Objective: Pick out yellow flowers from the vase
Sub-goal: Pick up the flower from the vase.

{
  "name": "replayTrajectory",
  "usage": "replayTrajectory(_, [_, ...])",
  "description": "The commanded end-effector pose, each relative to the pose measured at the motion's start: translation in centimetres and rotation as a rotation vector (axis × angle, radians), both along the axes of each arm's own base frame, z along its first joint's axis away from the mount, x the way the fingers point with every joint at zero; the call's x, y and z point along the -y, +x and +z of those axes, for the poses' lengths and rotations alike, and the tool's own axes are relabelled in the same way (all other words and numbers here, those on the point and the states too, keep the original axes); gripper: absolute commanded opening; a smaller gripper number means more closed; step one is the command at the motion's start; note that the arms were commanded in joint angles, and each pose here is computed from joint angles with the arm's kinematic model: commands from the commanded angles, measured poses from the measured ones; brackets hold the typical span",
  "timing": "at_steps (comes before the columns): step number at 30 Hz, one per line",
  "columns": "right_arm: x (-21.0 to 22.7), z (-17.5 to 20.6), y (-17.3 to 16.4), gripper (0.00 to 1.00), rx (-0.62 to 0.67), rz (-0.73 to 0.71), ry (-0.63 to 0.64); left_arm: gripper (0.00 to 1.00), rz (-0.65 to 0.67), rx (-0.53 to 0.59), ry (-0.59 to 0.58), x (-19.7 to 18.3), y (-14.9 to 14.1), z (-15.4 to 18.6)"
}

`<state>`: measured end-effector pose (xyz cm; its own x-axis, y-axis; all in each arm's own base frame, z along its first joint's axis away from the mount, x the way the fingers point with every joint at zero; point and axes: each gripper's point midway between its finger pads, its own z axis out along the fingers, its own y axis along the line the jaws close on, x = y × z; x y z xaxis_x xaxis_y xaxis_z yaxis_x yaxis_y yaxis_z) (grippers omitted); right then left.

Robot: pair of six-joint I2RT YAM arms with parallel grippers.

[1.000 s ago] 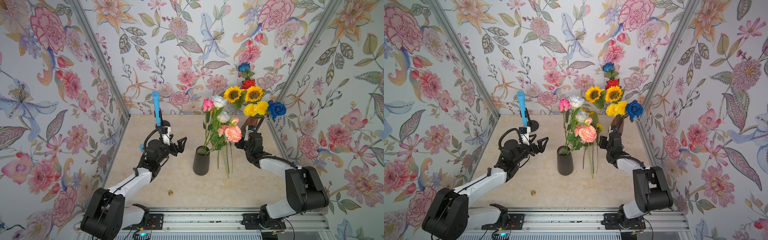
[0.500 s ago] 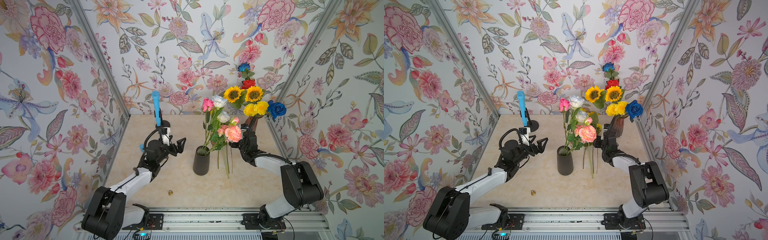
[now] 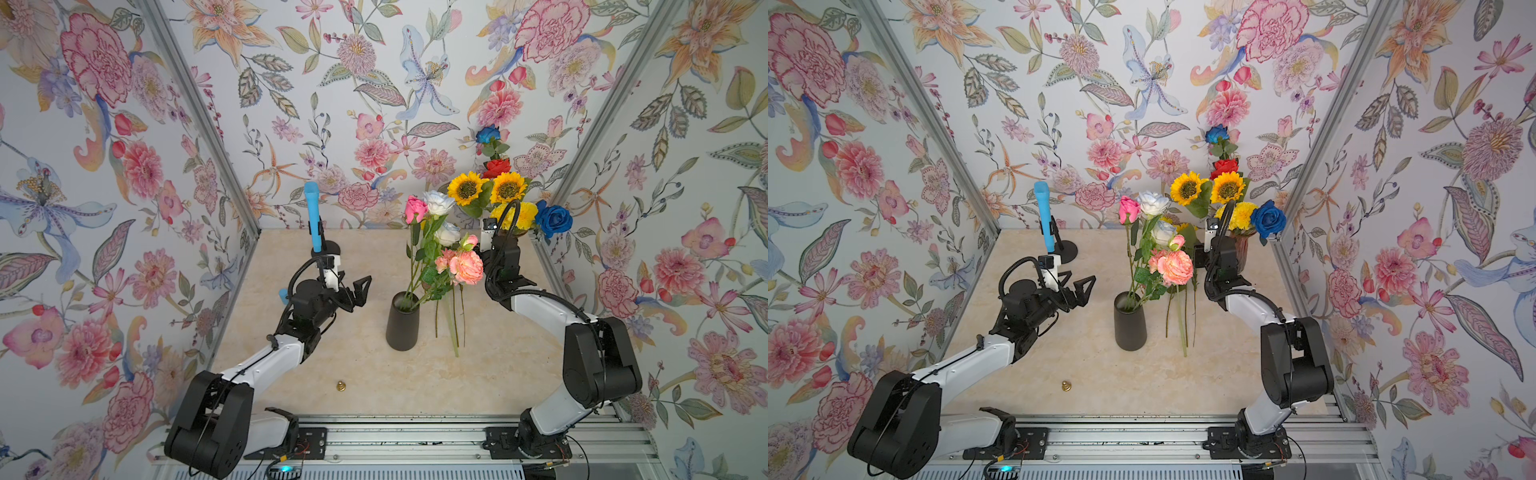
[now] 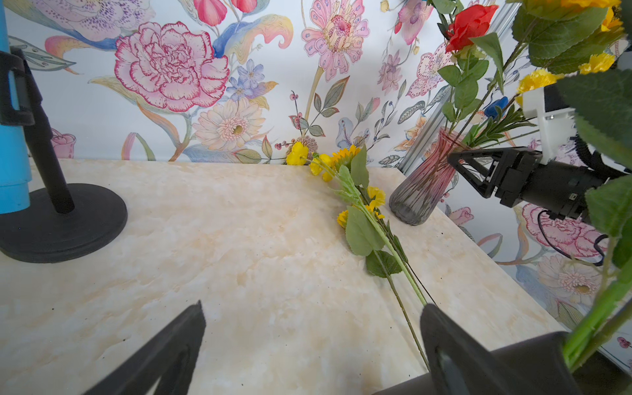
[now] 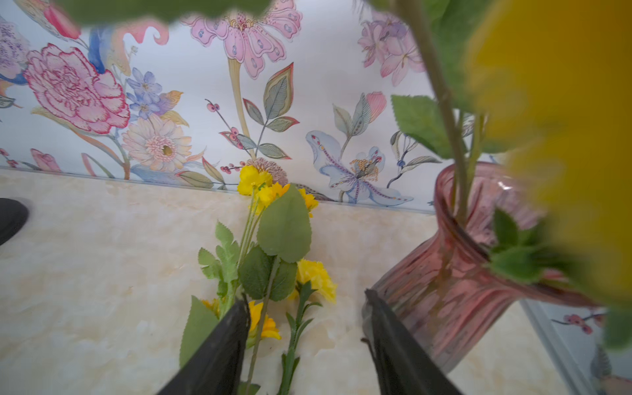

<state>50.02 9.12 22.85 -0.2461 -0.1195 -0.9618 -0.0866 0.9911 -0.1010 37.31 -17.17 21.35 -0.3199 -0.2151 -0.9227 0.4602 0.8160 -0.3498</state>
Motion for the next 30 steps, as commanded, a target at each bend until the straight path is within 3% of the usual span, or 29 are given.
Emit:
replayTrajectory(1, [1.6,0.3,0.1,0.59,0.027,-0.049,-0.138,1.0,-0.01,0.016,-0.009,-0.1,0.1,0.1])
replayTrajectory(12, [4.8,0.8,-0.5,0.63,0.145,-0.116,-0.193,1.0,-0.017,0.002,0.002,0.0,0.3,-0.7])
replayTrajectory(21, [8.7,3.4,1.1,0.61,0.174,-0.176,-0.078,1.0,-0.018,-0.012,0.002,0.0,0.3,-1.6])
replayTrajectory(30, [10.5,4.1,1.2,0.58,0.184,-0.132,0.015,1.0,-0.013,-0.03,0.008,-0.1,0.7,-2.5])
